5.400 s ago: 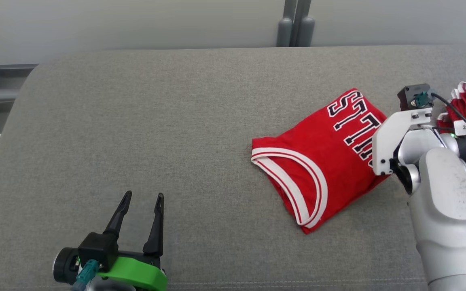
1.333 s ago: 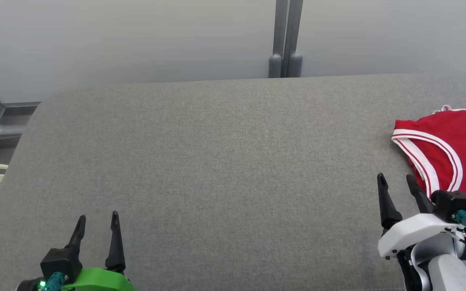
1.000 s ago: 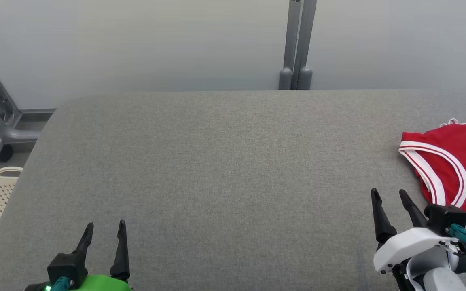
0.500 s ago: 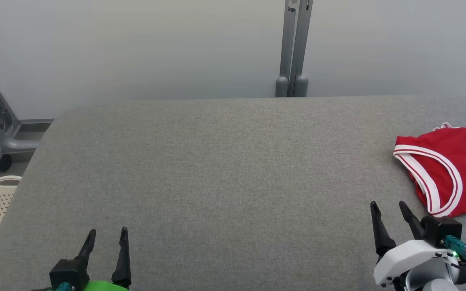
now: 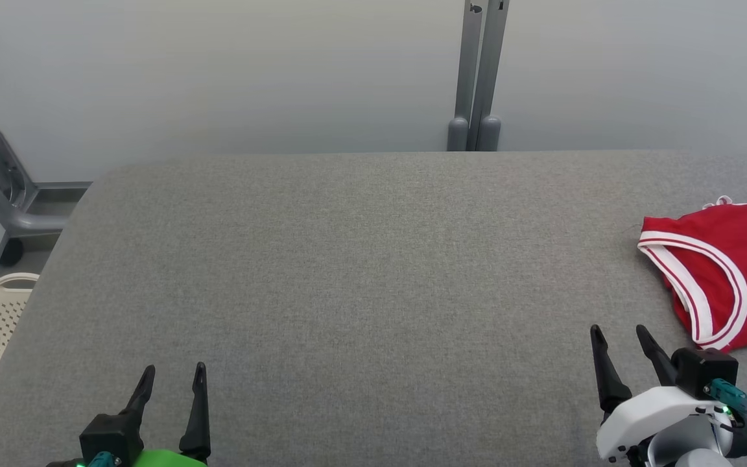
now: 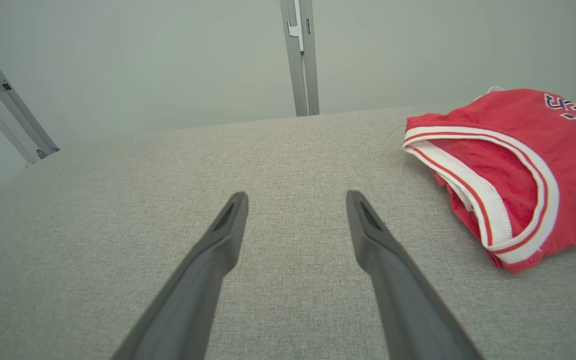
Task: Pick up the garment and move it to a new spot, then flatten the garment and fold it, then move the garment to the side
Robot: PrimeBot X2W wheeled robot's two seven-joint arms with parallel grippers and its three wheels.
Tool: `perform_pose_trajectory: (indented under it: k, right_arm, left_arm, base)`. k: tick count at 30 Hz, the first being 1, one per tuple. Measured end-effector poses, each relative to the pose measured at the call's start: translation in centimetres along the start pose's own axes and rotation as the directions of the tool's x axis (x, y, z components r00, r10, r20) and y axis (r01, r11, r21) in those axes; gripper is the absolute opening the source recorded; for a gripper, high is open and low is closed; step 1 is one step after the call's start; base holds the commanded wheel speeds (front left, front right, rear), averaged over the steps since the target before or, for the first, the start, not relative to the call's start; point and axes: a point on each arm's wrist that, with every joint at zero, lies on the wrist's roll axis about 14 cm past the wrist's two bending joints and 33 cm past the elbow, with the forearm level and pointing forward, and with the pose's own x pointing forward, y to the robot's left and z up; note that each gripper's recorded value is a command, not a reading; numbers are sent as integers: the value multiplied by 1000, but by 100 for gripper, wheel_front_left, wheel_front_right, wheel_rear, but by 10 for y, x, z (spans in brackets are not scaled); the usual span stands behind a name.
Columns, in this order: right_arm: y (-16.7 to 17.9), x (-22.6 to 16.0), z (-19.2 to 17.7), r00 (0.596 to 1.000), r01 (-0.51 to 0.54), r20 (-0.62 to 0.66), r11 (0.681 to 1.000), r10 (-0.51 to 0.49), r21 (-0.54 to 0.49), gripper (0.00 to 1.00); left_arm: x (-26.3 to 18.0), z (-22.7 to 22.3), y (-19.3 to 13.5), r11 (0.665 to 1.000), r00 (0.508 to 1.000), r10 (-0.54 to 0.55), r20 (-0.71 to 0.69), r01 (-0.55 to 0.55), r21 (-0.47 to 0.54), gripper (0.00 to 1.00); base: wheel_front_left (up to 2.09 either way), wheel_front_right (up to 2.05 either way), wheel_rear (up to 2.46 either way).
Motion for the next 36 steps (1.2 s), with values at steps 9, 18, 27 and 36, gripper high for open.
perform_pose_trajectory:
  k: [9, 18, 27, 36]
  right_arm:
    - [-2, -4, -13, 999, 9, -39, 1000, -9, 1, 0]
    - [-8, -16, -39, 992, 52, -119, 994, -40, 100, 0]
    - [-11, -14, -31, 994, 83, -94, 962, -60, 260, 0]
    - [-15, -12, -25, 994, 101, -74, 912, -78, 398, 0]
  left_arm:
    - [-3, -11, -4, 1000, 999, -7, -35, 6, -9, 0]
    - [-11, -36, -2, 994, 992, 18, -127, -32, -104, 0]
    - [-4, -35, 1, 962, 988, 40, -147, -78, -263, 0]
    - [5, -31, 4, 909, 987, 46, -156, -106, -402, 0]
  base:
    - [0, 0, 0]
    - [0, 0, 0]
    - [0, 0, 0]
    - [0, 0, 0]
